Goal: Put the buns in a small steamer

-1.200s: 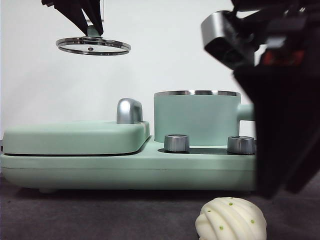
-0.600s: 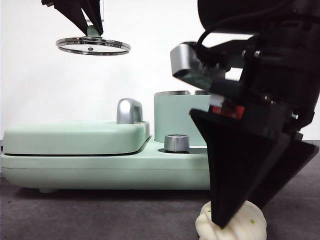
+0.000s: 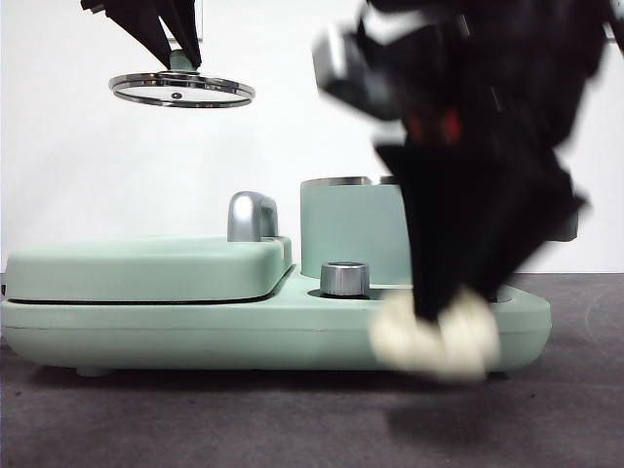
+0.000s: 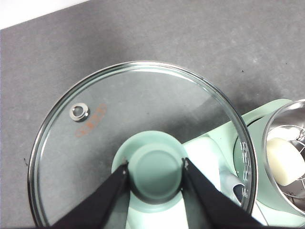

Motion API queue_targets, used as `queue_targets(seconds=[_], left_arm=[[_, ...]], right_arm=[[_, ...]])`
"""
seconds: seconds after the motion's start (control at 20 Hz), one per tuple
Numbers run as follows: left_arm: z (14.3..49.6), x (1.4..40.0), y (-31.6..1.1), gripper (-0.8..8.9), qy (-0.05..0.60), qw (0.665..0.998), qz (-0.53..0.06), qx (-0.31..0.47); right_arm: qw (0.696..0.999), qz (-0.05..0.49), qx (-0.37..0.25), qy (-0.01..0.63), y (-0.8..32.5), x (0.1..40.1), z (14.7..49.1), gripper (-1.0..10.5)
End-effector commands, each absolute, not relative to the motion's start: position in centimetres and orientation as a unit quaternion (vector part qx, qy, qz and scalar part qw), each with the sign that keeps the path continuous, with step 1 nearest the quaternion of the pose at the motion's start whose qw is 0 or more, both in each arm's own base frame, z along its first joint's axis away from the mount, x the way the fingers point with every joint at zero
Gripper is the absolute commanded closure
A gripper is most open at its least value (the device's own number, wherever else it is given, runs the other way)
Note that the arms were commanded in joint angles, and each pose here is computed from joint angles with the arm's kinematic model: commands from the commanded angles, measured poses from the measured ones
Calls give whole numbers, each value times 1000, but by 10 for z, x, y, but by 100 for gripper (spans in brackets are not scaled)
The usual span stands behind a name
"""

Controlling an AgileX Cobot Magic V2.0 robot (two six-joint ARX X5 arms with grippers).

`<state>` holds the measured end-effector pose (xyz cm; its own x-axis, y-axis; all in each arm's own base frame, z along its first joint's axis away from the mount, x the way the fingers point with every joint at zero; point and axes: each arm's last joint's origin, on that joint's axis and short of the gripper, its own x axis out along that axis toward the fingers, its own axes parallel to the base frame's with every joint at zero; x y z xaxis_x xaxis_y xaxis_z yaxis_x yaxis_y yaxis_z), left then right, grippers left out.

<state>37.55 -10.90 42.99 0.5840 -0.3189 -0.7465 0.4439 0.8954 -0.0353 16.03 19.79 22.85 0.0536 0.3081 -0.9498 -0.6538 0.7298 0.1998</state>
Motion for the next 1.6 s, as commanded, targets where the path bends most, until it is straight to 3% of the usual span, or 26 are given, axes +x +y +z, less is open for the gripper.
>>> queue_targets(seconds=[0.05, 0.25, 0.5, 0.9, 1.45, 1.6], left_arm=[[442, 373, -110, 793, 375, 898, -218, 77], [442, 373, -110, 793, 375, 898, -218, 77], [441, 372, -110, 793, 377, 897, -217, 74], [441, 372, -110, 793, 377, 897, -217, 74], [441, 372, -110, 793, 377, 898, -217, 74], [441, 372, -110, 793, 377, 898, -217, 74]], right_arm=[[726, 317, -137, 595, 199, 172, 272, 810], [758, 288, -120, 573, 188, 205, 336, 810], [781, 254, -96, 562, 185, 267, 362, 809], [768, 211, -87, 598, 181, 338, 319, 808], [754, 204, -98, 617, 186, 363, 282, 761], [753, 203, -98, 618, 186, 363, 282, 590]])
